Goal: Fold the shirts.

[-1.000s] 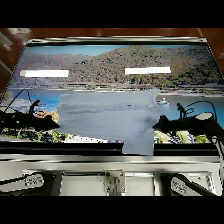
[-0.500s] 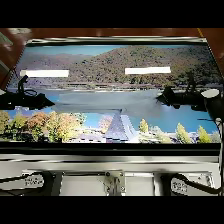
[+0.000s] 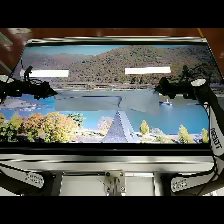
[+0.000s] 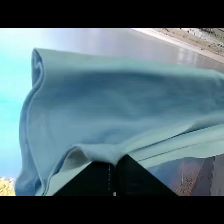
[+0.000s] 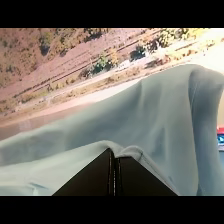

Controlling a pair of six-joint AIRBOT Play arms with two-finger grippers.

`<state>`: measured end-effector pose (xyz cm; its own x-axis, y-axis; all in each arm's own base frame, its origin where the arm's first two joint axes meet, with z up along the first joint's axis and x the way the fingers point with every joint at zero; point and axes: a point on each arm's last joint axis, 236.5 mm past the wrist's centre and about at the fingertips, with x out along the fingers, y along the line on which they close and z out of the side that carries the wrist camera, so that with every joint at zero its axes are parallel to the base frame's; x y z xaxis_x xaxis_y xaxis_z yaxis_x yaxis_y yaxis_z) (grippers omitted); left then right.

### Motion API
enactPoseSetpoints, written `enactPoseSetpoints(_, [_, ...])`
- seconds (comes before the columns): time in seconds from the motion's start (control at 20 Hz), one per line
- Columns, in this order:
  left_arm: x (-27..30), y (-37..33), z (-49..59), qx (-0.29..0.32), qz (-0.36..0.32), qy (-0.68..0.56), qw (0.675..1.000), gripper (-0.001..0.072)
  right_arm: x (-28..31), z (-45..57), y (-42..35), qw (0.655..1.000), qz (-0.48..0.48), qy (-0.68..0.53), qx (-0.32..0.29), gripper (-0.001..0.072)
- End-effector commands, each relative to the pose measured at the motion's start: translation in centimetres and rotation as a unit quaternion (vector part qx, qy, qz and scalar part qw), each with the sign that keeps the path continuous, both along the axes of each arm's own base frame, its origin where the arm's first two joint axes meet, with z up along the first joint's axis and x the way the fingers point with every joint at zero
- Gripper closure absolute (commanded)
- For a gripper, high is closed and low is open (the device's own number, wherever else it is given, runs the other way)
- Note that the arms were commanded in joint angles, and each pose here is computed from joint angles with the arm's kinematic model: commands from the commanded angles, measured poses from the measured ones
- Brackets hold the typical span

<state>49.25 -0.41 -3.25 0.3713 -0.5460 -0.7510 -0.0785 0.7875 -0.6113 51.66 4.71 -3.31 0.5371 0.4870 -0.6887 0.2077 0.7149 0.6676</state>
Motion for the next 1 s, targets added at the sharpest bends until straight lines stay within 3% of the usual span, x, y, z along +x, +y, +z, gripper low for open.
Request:
enactPoseSetpoints(0.0, [0.7, -0.6, -2.7, -0.018, 0.017, 0.039, 0.999, 0.0635, 0.6, -3.0, 0.5, 1.000, -0.003, 0.021, 0.000, 0.0652])
enactPoseSetpoints(0.05, [0.5, -0.6, -3.2, -0.023, 0.023, 0.050, 0.998, 0.0470, 0.7, -3.5, 0.5, 1.000, -0.005, 0.024, 0.000, 0.0605])
enactPoseSetpoints(0.1, [0.5, -0.6, -3.3, -0.027, 0.031, 0.057, 0.997, 0.0193, 0.7, -3.6, 0.4, 1.000, -0.006, 0.025, 0.000, 0.0408])
enactPoseSetpoints(0.15, [0.5, -0.6, -3.1, -0.029, 0.033, 0.059, 0.997, 0.0035, 0.8, -3.4, 0.2, 1.000, -0.001, 0.018, -0.004, 0.0166])
enactPoseSetpoints(0.2, [0.3, -0.4, -2.6, -0.032, 0.027, 0.060, 0.997, 0.0038, 0.7, -2.9, -0.3, 1.000, 0.008, 0.009, -0.011, 0.0109])
enactPoseSetpoints(0.4, [-0.7, 1.0, 0.5, -0.048, 0.001, 0.068, 0.997, 0.0038, -2.0, -1.0, -6.0, 0.995, 0.031, 0.017, -0.091, 0.0109])
enactPoseSetpoints(0.5, [-1.3, 1.2, 1.9, -0.051, -0.012, 0.067, 0.996, 0.0041, -5.0, -2.5, -8.5, 0.990, 0.020, 0.089, -0.109, 0.0030])
enactPoseSetpoints(0.95, [-2.1, -2.7, 7.4, -0.032, -0.072, 0.013, 0.997, 0.0055, -5.1, -8.1, -0.2, 0.988, 0.063, 0.143, 0.010, 0.0031])
